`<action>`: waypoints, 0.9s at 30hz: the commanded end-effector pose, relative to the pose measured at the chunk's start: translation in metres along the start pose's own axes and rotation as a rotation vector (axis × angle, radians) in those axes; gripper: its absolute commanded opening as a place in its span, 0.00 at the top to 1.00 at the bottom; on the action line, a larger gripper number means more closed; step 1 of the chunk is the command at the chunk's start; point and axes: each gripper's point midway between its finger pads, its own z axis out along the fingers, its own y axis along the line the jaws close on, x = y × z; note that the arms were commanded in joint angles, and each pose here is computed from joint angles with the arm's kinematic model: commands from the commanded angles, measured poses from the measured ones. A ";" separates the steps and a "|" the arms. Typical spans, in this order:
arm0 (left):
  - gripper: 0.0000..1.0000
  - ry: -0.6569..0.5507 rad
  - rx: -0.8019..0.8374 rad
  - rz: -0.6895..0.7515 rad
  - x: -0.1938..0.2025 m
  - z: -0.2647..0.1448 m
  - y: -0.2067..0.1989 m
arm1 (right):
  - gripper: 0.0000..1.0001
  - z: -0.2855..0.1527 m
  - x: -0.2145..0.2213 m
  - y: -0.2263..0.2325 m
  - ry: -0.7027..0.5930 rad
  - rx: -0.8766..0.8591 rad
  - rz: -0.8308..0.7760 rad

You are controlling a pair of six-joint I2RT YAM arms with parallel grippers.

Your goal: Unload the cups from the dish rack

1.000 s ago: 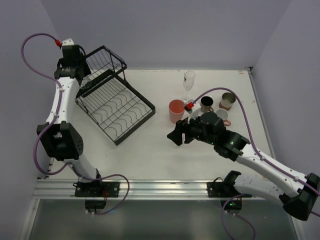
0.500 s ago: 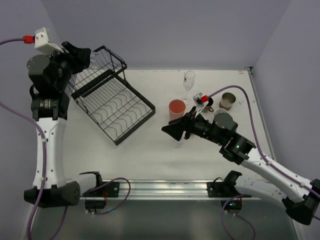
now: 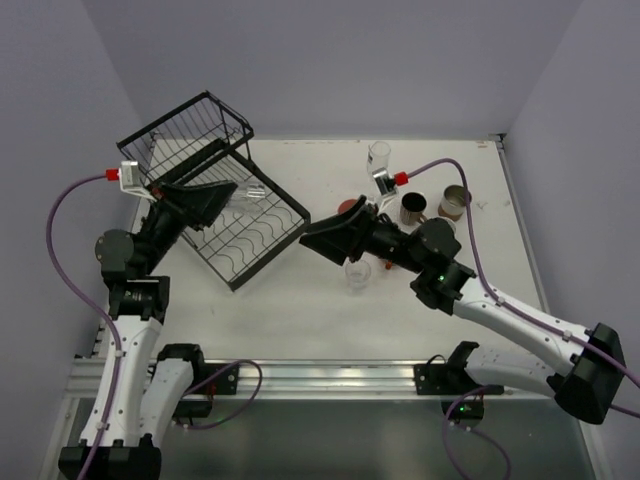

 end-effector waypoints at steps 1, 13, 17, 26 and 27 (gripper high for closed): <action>0.69 -0.015 0.258 -0.009 -0.001 -0.014 -0.071 | 0.33 0.015 -0.012 0.028 -0.023 -0.122 0.006; 0.71 0.039 0.292 -0.103 0.042 -0.016 -0.066 | 0.38 0.046 -0.005 0.024 0.020 -0.125 -0.014; 0.72 0.052 0.278 -0.122 0.047 -0.012 -0.059 | 0.39 0.046 -0.005 0.021 0.013 -0.109 -0.024; 0.74 0.017 0.312 -0.098 0.035 -0.011 -0.075 | 0.41 0.027 0.005 0.013 -0.005 -0.081 0.006; 0.75 0.015 0.318 -0.095 0.034 -0.011 -0.077 | 0.41 0.023 0.005 0.014 -0.016 -0.090 0.007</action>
